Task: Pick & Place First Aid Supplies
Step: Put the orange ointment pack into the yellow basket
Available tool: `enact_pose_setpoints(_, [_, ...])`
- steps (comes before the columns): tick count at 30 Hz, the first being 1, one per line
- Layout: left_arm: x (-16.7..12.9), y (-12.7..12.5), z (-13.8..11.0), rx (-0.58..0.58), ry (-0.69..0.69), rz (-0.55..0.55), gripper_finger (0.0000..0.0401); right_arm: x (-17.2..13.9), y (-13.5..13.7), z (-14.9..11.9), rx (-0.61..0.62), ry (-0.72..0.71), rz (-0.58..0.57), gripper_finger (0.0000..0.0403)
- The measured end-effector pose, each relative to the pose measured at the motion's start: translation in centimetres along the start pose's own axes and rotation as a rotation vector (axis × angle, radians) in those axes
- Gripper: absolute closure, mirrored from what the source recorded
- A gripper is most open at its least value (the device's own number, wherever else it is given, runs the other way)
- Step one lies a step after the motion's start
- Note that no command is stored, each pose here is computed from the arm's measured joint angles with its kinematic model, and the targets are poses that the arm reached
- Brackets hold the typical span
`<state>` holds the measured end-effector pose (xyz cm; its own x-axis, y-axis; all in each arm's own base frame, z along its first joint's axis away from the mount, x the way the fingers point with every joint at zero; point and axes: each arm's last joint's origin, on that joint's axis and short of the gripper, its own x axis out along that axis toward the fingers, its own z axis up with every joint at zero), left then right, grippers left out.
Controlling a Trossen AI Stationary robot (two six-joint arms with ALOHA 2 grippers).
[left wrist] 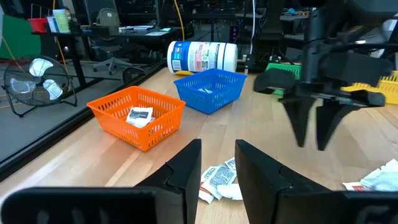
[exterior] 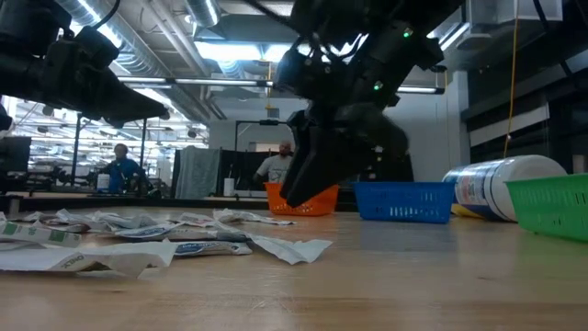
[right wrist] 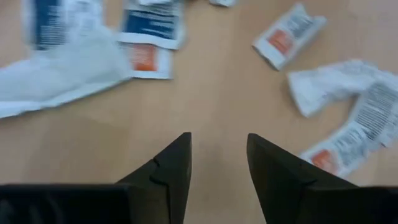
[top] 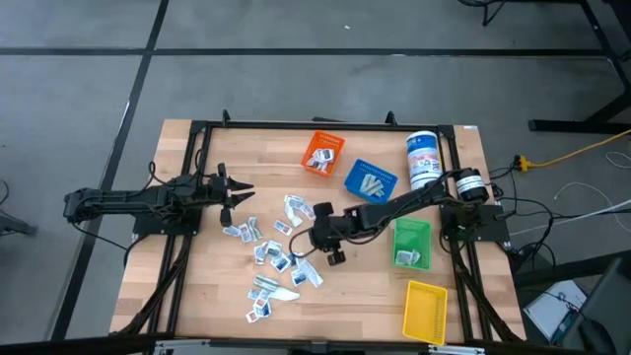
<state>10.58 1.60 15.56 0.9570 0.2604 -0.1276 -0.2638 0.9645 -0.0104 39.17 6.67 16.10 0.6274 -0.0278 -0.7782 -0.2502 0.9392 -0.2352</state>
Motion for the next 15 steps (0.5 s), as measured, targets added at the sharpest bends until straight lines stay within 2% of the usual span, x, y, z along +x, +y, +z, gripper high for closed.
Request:
enact_pose_setpoints(9, [0.0,0.0,0.0,0.000,0.000,0.000,0.0308,1.5,-4.2,-1.0,0.142,-0.010,-0.136,0.0249])
enact_pose_setpoints(15, [0.0,0.0,0.0,0.000,0.001,0.001,0.0310,4.0,-5.2,-2.2,0.175,-0.001,-0.153,0.0249])
